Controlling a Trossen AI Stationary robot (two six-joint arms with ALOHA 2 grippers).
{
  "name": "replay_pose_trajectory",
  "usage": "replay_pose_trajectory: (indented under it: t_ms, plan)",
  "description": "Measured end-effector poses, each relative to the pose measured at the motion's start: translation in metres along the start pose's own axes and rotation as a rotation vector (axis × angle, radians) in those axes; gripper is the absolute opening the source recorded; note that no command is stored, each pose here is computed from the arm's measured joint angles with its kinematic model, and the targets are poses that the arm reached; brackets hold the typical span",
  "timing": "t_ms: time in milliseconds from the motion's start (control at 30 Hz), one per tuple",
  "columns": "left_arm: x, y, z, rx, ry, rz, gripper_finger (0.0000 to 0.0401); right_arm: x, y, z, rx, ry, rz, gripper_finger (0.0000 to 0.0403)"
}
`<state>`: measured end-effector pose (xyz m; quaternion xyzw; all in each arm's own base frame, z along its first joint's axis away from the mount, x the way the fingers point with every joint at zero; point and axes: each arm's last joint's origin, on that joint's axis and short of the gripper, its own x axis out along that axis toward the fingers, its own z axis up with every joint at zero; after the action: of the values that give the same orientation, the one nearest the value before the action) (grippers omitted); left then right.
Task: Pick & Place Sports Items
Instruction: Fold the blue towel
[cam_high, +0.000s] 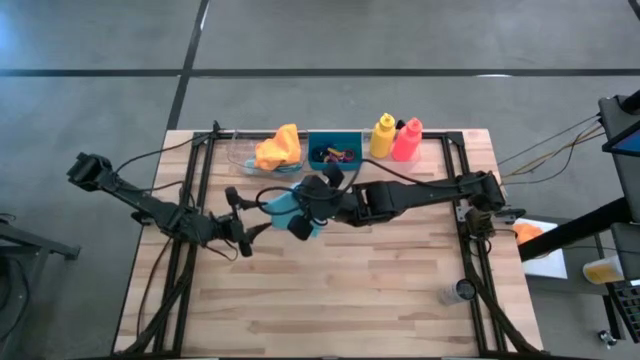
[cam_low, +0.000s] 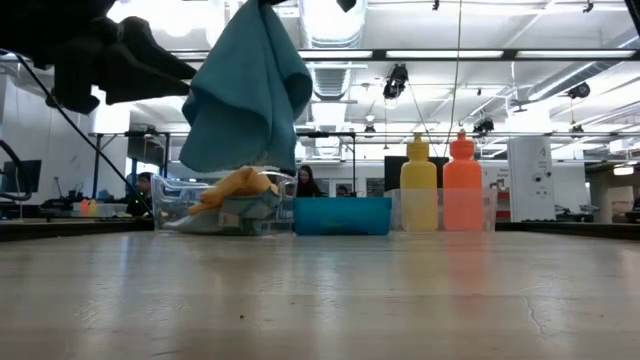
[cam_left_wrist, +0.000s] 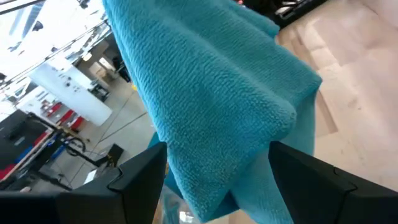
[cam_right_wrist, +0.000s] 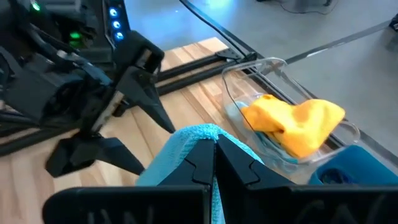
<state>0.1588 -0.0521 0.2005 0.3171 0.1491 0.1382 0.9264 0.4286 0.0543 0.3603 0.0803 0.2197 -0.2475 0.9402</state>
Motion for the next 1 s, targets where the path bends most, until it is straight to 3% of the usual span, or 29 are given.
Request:
replay_pose_trajectory:
  t_ms: [267,500,767,1000]
  plan:
    - [0.0,-0.001,-0.001,-0.001,0.018,0.015,0.0285,0.0,0.002,0.002,0.015,-0.01,0.051,0.0008]
    - [0.01,-0.019,-0.007,0.06,0.075,-0.032,0.0285,0.0,0.002,0.002,0.016,-0.012,0.051,0.0008]
    - [0.019,-0.021,-0.001,0.052,0.147,0.149,0.0285,0.0,0.002,0.002,0.012,-0.007,0.048,0.0008]
    - [0.017,-0.016,0.002,0.018,0.128,0.171,0.0285,0.002,0.002,-0.002,0.001,0.009,0.042,0.0008]
